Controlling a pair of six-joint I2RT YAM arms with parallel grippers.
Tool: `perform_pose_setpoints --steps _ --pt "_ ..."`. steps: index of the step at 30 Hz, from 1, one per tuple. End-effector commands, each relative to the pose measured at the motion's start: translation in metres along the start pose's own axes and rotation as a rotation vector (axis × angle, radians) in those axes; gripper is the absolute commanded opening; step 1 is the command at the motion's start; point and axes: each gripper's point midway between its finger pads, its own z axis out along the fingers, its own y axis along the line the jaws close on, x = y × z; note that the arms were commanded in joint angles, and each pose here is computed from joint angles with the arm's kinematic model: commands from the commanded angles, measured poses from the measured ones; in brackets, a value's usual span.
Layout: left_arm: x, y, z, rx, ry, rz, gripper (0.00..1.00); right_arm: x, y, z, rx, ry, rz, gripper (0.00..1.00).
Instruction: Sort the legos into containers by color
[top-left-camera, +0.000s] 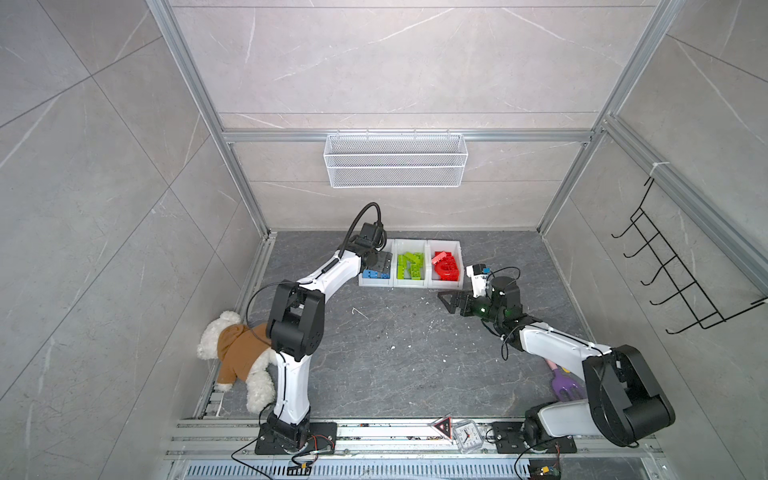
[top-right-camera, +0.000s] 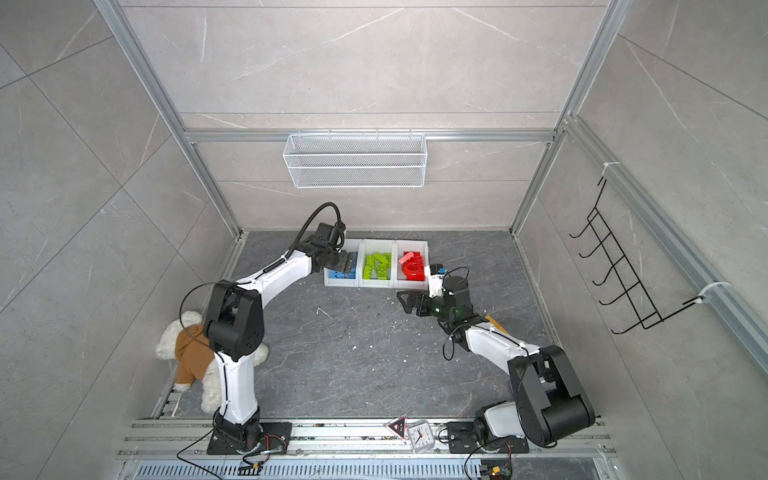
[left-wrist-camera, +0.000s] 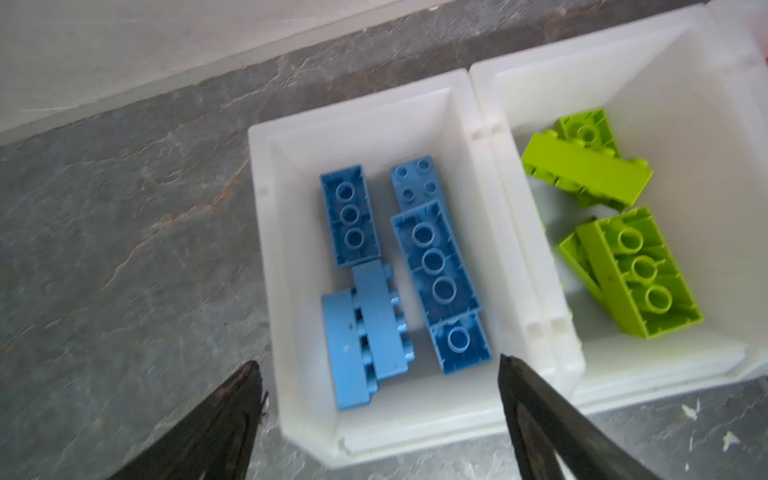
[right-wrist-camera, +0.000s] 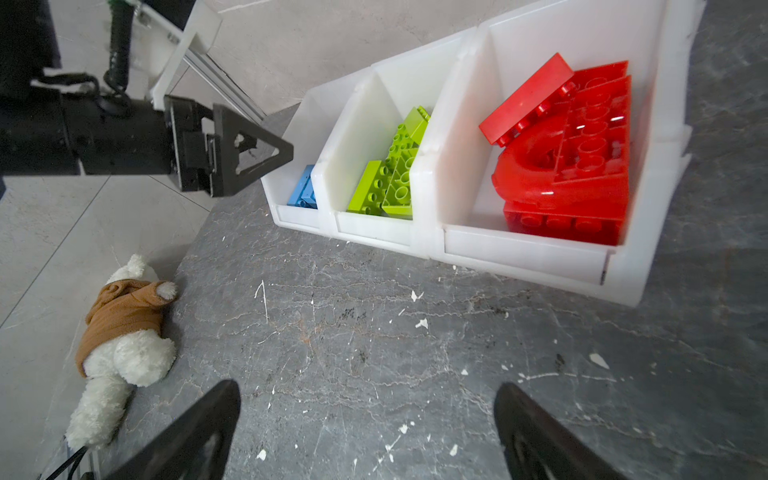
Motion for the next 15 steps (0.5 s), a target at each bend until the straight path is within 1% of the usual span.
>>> perform_pose_setpoints --steps 1,4,6,9,11,12,15 --pt "-0.028 0.04 -0.065 -0.123 -0.212 -0.071 0.95 -0.016 0.001 -0.007 0.032 -0.051 -0.047 0.97" --pt "0.008 0.082 -0.092 -0.244 -0.263 -0.151 0.97 -0.021 -0.01 -0.013 0.109 -0.082 -0.069 0.98" --pt "0.041 0.116 -0.11 -0.344 -0.301 -0.211 0.99 -0.024 -0.027 -0.021 0.212 -0.093 -0.081 0.98" --pt "0.087 0.156 -0.137 -0.487 -0.343 -0.275 0.99 -0.027 -0.05 -0.04 0.352 -0.125 -0.109 0.99" --pt "0.118 0.177 -0.15 -0.582 -0.362 -0.318 0.99 -0.031 -0.066 -0.058 0.456 -0.173 -0.126 1.0" --pt "0.135 0.185 -0.153 -0.61 -0.363 -0.338 0.99 -0.033 -0.077 -0.068 0.519 -0.194 -0.136 1.0" --pt "0.167 0.193 -0.152 -0.651 -0.405 -0.363 0.99 -0.035 -0.109 -0.097 0.721 -0.247 -0.146 1.0"
